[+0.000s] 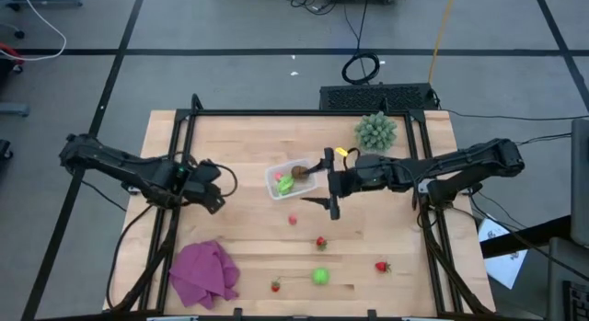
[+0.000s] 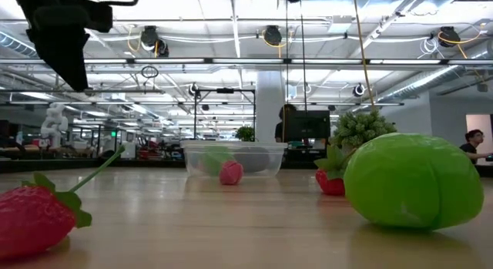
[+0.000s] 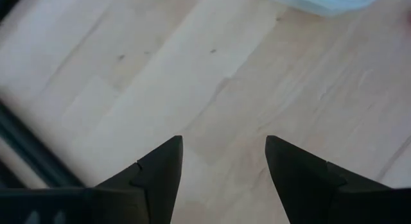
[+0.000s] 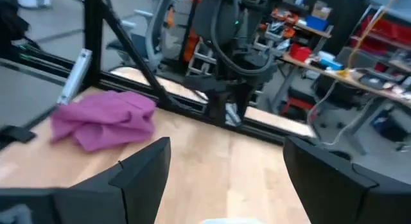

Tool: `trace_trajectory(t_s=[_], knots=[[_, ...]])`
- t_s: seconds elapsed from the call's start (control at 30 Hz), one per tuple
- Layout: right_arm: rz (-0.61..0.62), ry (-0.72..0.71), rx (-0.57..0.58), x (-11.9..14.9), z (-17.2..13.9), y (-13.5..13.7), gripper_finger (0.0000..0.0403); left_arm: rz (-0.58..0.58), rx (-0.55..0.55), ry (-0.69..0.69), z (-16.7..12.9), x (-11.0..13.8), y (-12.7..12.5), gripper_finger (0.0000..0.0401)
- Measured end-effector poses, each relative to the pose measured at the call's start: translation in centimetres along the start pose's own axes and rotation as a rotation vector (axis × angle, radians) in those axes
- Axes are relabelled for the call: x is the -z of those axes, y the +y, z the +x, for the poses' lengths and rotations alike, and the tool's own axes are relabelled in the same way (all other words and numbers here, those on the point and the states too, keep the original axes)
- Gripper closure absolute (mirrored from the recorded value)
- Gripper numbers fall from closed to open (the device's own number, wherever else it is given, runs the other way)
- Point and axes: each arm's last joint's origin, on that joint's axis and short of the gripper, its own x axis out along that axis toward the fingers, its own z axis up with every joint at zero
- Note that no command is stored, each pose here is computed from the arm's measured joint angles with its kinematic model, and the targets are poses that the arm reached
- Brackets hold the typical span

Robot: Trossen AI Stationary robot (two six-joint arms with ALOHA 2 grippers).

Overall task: Pick and placing Produce into tupperware
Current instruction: Put the pink peach into the transparent container

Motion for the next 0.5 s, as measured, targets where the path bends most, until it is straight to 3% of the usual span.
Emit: trace_trajectory(t_s=[0.2, 0.37, 0.5], knots=[[-0.027, 0.109, 0.038, -4.4, 0.6, -1.4, 0.011, -0.015, -0.024, -0.025, -0.9, 0.5, 1.4, 0.0174], [-0.007, 0.335, -0.019, -7.4, 3.2, -2.2, 0.011, -0.014, -0.032, -0.045, -1.0, 0.5, 1.6, 0.0174], [0.015, 0.572, -0.046, -7.5, 5.9, -2.1, 0.011, -0.015, -0.033, -0.045, -1.0, 0.5, 1.6, 0.0174]])
